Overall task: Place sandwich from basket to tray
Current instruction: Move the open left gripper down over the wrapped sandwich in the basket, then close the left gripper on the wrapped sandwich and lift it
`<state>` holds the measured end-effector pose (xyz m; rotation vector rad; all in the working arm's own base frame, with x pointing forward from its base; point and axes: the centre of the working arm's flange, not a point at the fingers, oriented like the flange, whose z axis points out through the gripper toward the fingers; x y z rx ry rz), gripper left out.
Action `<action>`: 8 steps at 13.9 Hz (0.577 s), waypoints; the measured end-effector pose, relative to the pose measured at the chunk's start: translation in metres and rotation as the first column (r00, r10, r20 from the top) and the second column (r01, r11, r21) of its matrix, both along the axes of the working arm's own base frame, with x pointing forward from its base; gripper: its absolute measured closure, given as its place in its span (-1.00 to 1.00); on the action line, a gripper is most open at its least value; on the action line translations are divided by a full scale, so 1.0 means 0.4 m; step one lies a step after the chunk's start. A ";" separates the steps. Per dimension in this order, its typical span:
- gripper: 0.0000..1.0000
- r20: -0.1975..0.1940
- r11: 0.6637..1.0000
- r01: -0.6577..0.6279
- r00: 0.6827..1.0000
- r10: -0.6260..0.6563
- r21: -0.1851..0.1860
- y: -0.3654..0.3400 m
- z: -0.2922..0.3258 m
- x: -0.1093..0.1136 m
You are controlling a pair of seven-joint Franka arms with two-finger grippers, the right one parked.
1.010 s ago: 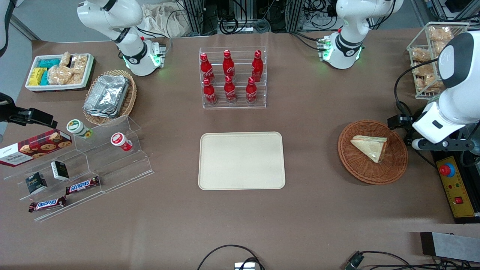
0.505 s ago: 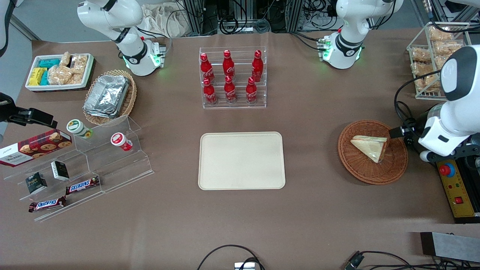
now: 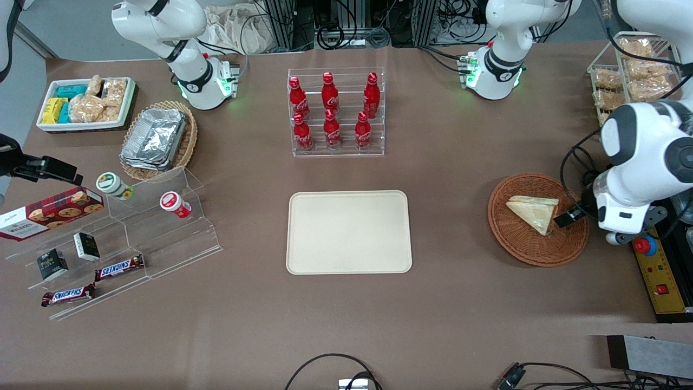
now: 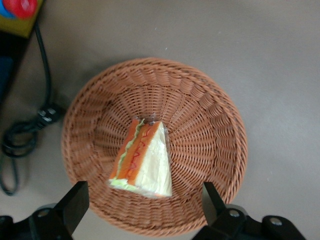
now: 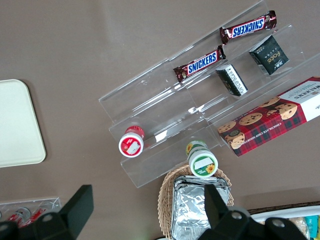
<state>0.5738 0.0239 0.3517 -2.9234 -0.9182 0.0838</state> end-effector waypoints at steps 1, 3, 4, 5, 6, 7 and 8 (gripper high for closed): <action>-1.00 0.008 0.999 -0.040 0.999 0.040 0.000 0.005 -0.040 -0.018; -1.00 0.004 0.995 -0.102 0.995 0.102 -0.002 0.031 -0.105 -0.058; -1.00 -0.007 0.992 -0.126 0.992 0.126 -0.001 0.045 -0.124 -0.072; -1.00 -0.017 0.989 -0.146 0.989 0.146 0.000 0.056 -0.136 -0.082; -1.00 -0.023 0.987 -0.160 0.987 0.160 0.002 0.064 -0.142 -0.088; -1.00 -0.028 0.986 -0.169 0.985 0.169 0.002 0.067 -0.148 -0.092; -1.00 -0.034 0.984 -0.178 0.983 0.178 0.003 0.067 -0.156 -0.095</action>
